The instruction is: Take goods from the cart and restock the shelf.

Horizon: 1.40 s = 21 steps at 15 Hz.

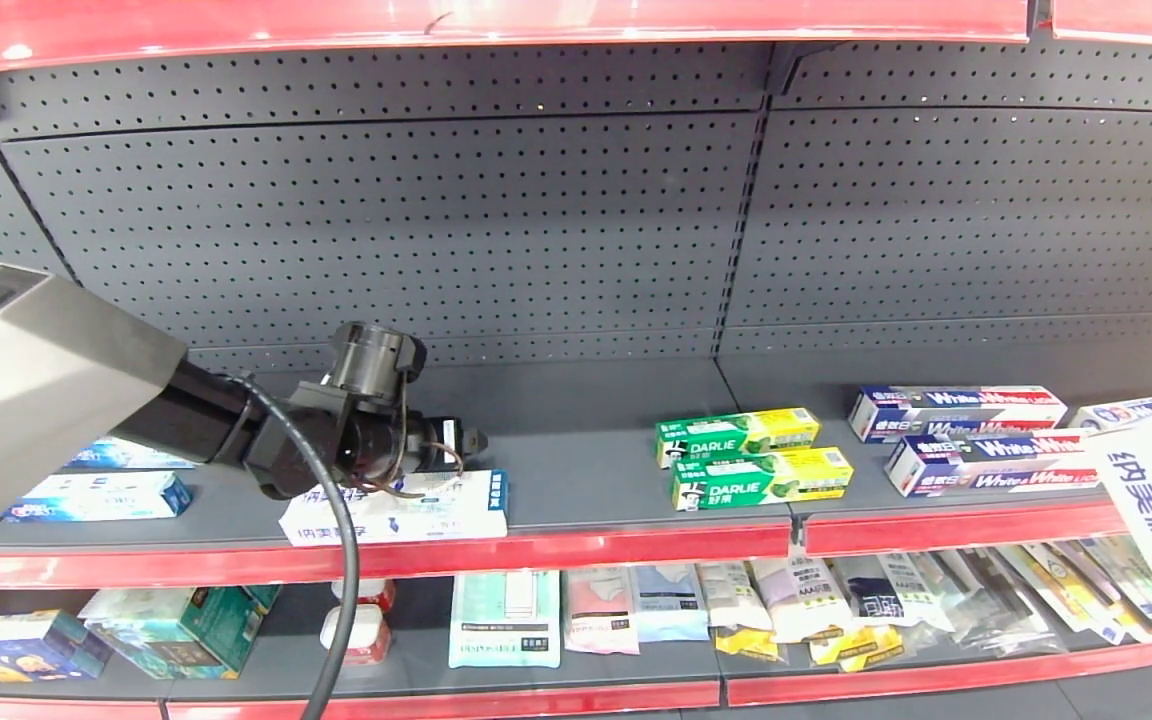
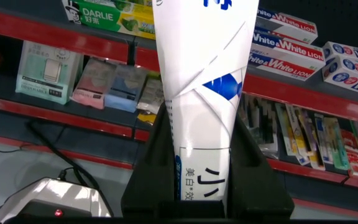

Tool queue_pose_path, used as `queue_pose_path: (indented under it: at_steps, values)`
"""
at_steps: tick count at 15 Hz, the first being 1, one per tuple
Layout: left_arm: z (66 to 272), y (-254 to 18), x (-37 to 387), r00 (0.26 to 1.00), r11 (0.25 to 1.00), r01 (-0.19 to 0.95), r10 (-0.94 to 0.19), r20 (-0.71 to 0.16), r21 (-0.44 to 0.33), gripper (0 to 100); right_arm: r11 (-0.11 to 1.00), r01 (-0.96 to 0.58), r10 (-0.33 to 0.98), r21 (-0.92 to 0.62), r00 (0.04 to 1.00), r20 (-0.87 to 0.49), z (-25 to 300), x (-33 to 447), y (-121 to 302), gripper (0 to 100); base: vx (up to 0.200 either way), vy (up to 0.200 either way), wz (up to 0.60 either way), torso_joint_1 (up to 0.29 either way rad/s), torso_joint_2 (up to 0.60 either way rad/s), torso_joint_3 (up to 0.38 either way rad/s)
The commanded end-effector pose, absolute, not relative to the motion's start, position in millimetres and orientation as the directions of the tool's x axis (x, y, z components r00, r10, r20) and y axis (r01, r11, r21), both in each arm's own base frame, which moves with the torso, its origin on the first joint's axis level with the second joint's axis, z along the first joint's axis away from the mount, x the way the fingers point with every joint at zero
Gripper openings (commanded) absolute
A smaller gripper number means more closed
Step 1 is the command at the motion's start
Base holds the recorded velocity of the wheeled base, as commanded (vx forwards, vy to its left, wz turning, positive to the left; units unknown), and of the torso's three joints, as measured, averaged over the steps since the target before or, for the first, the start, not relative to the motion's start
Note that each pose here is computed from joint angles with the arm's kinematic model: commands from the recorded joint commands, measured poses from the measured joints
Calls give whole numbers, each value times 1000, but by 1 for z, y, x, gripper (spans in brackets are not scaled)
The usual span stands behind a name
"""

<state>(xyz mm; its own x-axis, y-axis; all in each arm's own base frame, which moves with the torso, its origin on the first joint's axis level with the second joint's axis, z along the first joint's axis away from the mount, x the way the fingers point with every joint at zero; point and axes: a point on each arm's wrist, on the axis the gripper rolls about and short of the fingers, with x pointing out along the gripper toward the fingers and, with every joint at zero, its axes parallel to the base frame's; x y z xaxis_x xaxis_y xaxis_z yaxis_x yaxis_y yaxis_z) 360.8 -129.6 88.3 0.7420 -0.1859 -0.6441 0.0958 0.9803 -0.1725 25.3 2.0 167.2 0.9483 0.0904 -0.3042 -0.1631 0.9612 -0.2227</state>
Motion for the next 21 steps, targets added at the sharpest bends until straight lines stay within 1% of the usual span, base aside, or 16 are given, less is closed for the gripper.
queue_pose_path:
  at_steps: [1, 4, 6, 8, 9, 10, 11, 12, 13, 14, 15, 17, 20, 21]
  values:
    - [112, -125, 351, 777, 978, 98, -190, -600, -182, 100, 961, -165, 90, -221, 945, -313, 168, 28, 2, 0, 0, 0, 0, 0, 0, 0]
    - [134, -105, 332, 812, 983, 50, -144, -566, -178, 100, 960, -167, 88, -225, 943, -322, 167, 28, 2, 0, 0, 0, 0, 0, 0, 0]
    - [151, -86, 308, 831, 982, 31, -130, -541, -187, 100, 960, -170, 89, -223, 938, -335, 169, 32, 2, 0, 0, 0, 0, 0, 0, 0]
    - [165, -66, 270, 849, 980, 12, -114, -516, -198, 100, 958, -177, 87, -224, 929, -359, 170, 38, 2, 0, 0, 0, 0, 0, 0, 0]
    - [168, -62, 259, 854, 979, 11, -115, -508, -202, 100, 959, -178, 87, -223, 927, -365, 171, 40, 2, 0, 0, 0, 0, 0, 0, 0]
    - [175, -54, 229, 869, 978, 15, -116, -481, -208, 100, 955, -182, 86, -235, 925, -369, 175, 44, 1, 0, 0, 0, 0, 0, 0, 0]
    - [175, -48, 207, 874, 979, 18, -114, -472, -203, 100, 950, -186, 81, -251, 923, -375, 178, 48, 1, 0, 0, 0, 0, 0, 0, 0]
    - [177, -42, 180, 889, 984, 43, -118, -442, -175, 100, 945, -191, 81, -266, 924, -374, 179, 48, 1, 0, 0, 0, 0, 0, 0, 0]
    - [177, -39, 168, 897, 985, 59, -122, -426, -160, 100, 942, -193, 80, -275, 924, -374, 179, 48, 1, 0, 0, 0, 0, 0, 0, 0]
    - [176, -31, 135, 912, 989, 90, -128, -389, -114, 100, 936, -199, 80, -290, 924, -375, 179, 48, 1, 0, 0, 0, 0, 0, 0, 0]
    - [177, -26, 115, 926, 989, 109, -136, -351, -96, 100, 935, -199, 78, -294, 923, -377, 180, 49, 1, 0, 0, 0, 0, 0, 0, 0]
    - [179, -16, 72, 938, 985, 149, -169, -301, -87, 100, 930, -211, 74, -302, 910, -409, 177, 54, 1, 0, 0, 0, 0, 0, 0, 0]
    - [170, 1, 1, 938, 979, 203, -198, -286, -13, 100, 891, -207, 31, -405, 916, -399, 185, 59, 0, 0, 0, 0, 0, 0, 0, 0]
    - [167, 4, -13, 937, 977, 212, -206, -283, -10, 100, 887, -209, 36, -412, 920, -391, 188, 59, 0, 0, 0, 0, 0, 0, 0, 0]
